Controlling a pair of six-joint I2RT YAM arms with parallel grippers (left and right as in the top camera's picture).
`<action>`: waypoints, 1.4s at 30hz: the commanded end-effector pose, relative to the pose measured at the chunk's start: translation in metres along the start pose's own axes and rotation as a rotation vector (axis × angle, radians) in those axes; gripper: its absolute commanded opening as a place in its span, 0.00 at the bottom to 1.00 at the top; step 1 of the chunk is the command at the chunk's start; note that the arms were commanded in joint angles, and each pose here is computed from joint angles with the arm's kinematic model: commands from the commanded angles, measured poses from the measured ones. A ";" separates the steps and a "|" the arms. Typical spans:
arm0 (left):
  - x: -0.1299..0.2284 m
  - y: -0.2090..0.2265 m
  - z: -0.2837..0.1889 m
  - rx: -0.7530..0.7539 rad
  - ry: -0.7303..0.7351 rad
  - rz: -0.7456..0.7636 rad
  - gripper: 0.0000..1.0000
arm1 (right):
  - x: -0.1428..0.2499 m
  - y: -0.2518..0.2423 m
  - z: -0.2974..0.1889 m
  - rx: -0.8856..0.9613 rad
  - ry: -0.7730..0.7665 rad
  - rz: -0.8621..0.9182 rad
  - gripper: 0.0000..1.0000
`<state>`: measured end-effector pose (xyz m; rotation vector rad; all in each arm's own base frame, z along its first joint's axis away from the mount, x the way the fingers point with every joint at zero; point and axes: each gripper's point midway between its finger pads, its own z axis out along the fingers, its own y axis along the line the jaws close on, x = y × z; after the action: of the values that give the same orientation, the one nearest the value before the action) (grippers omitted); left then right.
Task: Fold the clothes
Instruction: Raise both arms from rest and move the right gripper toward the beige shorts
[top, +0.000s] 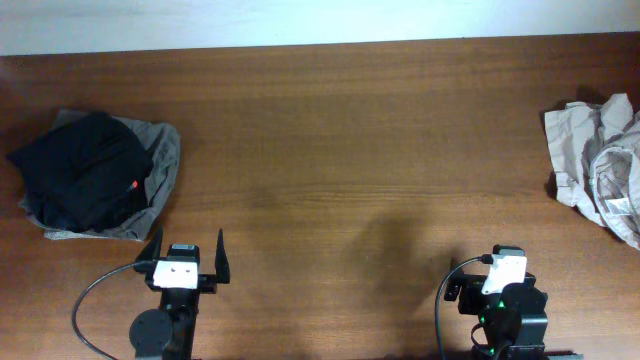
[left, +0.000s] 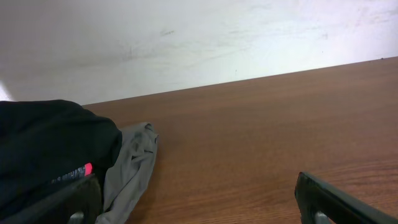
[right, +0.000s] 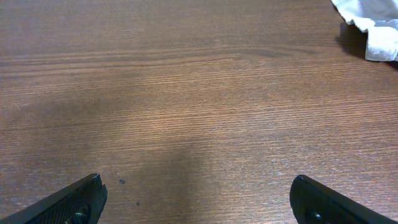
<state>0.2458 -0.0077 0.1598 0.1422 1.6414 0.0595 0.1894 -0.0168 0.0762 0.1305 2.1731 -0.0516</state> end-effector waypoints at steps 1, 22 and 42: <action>-0.004 -0.003 0.000 0.014 -0.027 -0.010 0.99 | -0.003 -0.002 0.002 0.007 -0.021 0.012 0.99; -0.026 -0.028 -0.006 0.170 -0.076 -0.067 0.99 | -0.085 0.071 -0.032 -0.426 -0.356 -0.016 0.99; -0.159 -0.019 0.056 0.266 0.441 -0.203 0.99 | -0.191 0.054 -0.048 -0.265 0.136 0.133 0.99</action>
<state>0.2956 -0.0385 0.2916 0.1489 2.0163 -0.2277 0.2426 0.0263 0.2406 0.1303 2.1984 0.3136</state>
